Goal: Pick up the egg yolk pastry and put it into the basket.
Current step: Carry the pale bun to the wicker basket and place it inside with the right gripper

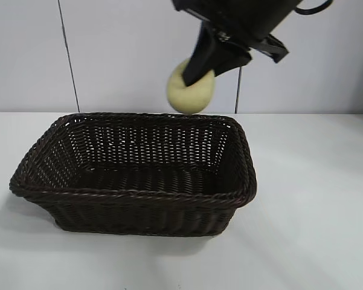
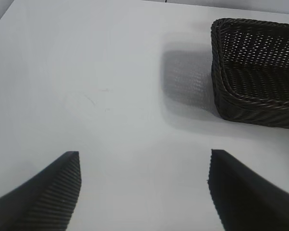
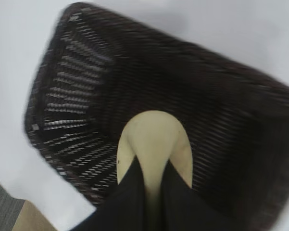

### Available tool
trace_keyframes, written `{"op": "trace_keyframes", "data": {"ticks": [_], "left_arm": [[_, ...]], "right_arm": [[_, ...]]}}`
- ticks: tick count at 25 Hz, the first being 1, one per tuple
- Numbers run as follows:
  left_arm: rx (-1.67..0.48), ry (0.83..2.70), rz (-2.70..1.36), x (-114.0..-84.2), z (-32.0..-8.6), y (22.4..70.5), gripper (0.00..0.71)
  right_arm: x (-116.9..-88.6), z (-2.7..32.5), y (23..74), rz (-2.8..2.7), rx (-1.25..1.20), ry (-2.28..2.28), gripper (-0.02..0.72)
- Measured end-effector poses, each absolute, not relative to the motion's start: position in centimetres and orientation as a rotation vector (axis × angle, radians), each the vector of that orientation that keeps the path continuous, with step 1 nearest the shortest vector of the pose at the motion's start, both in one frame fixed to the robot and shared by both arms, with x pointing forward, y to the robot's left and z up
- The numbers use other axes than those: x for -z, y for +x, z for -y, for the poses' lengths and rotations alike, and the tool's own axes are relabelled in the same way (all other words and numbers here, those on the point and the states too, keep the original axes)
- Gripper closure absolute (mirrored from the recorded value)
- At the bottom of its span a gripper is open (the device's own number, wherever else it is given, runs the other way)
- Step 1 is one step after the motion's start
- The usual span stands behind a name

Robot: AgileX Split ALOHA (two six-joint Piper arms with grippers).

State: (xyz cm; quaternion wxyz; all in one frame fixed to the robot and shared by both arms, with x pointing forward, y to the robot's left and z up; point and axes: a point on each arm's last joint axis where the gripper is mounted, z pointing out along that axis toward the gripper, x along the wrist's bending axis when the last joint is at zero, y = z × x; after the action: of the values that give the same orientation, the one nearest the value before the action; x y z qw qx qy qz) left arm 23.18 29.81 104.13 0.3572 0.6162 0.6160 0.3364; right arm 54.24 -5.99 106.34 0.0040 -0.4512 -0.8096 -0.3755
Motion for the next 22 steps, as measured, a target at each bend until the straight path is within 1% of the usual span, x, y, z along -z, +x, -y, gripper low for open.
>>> {"op": "trace_keyframes", "data": {"ticks": [3,6,9,14,16,19,20,22], "left_arm": [[-0.868,1.591,-1.590,-104.1,-29.8,23.2,0.171],[-0.868,1.591,-1.590,-104.1,-29.8,23.2,0.171],[-0.868,1.591,-1.590,-104.1,-29.8,23.2,0.171],[-0.868,1.591,-1.590,-104.1,-29.8,23.2,0.171],[-0.868,1.591,-1.590,-104.1,-29.8,23.2,0.171],[-0.868,1.591,-1.590,-104.1,-29.8,23.2,0.171],[-0.868,1.591,-1.590,-104.1,-29.8,23.2,0.171],[-0.868,1.591,-1.590,-104.1,-29.8,23.2,0.171]], "right_arm": [[-105.8,5.8,54.6,2.552,1.176,-1.423,0.680],[-104.3,5.7,55.1,2.604,1.116,-1.421,0.680],[-101.9,5.3,55.9,2.623,1.025,-1.439,0.680],[-96.6,4.6,57.3,2.619,0.880,-1.482,0.680],[-95.2,4.5,57.5,2.615,0.840,-1.494,0.668],[-94.9,4.5,57.7,2.613,0.840,-1.504,0.596],[-95.0,4.5,57.7,2.613,0.848,-1.505,0.550],[-95.4,4.5,57.6,2.607,0.862,-1.513,0.420]]}}
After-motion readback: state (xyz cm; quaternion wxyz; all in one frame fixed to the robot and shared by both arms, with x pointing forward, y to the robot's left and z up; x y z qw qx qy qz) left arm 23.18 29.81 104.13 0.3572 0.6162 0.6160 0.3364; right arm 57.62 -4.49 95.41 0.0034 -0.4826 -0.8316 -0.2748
